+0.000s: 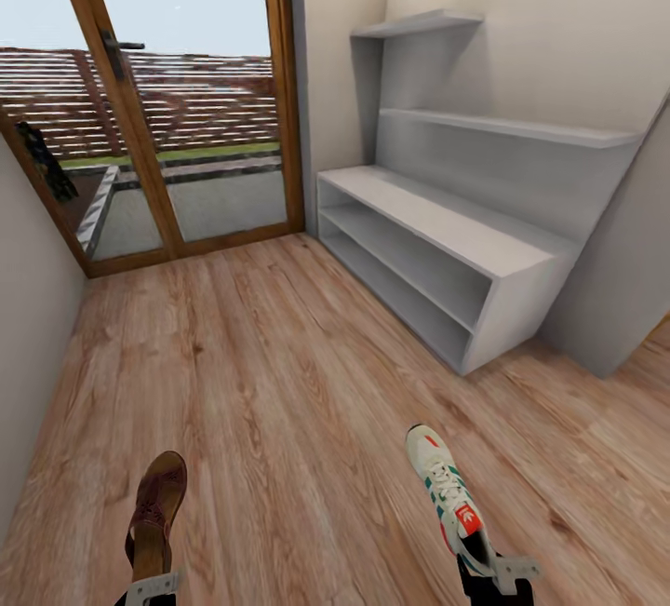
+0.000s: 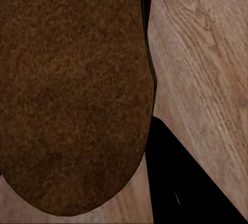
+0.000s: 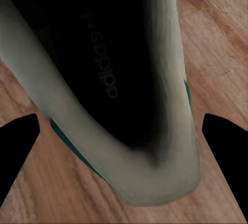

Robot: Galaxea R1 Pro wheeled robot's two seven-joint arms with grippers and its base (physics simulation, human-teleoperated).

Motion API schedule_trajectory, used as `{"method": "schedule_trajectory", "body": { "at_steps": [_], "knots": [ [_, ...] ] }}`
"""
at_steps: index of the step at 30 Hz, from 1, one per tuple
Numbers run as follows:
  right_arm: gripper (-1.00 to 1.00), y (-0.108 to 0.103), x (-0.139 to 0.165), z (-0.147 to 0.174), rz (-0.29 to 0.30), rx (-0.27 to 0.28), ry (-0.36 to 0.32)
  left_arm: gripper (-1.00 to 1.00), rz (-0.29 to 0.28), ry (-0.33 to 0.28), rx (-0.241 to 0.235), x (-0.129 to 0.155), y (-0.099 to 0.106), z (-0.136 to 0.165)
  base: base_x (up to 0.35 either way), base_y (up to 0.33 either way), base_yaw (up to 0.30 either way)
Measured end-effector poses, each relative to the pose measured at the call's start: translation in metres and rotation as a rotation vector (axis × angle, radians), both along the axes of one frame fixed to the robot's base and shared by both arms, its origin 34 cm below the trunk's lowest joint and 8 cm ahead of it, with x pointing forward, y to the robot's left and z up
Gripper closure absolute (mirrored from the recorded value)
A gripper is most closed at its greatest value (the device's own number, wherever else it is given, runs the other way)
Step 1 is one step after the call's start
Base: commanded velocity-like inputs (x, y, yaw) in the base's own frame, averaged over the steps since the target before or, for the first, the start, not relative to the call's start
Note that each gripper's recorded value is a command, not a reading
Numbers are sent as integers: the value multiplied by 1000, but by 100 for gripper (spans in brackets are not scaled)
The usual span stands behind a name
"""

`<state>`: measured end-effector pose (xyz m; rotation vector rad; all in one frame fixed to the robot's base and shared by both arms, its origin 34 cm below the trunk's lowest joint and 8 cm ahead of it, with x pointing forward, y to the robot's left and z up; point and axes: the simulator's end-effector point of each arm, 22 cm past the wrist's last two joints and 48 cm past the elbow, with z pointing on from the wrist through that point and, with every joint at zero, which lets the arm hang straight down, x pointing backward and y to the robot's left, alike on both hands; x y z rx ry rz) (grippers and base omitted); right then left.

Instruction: Pick up the two gym shoes and the two sandals from the corridor floor and place them onto the hallstand (shoe rack) in the corridor, making sure they are on the rack and not on the floor. Arrange them so the two gym shoes are next to each other and the two sandals are next to each other.

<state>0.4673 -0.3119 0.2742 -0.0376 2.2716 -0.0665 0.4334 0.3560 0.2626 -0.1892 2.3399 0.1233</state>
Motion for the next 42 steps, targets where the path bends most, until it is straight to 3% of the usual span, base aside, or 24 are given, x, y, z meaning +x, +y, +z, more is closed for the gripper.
{"method": "schedule_trajectory", "body": {
  "at_steps": [6, 18, 42],
  "knots": [
    [100, 2, 0, 0, 1, 3, 1, 100, 0, 2, -1, -1, 0, 0, 317, 108, 21],
    [100, 2, 0, 0, 0, 3, 1, 100, 1, 1, -1, -1, 0, 0, 337, 5, 211],
    [100, 2, 2, 3, -1, 3, -7, 100, 3, -7, 0, 2, 1, 3, 338, 79, 27]
  ]
}}
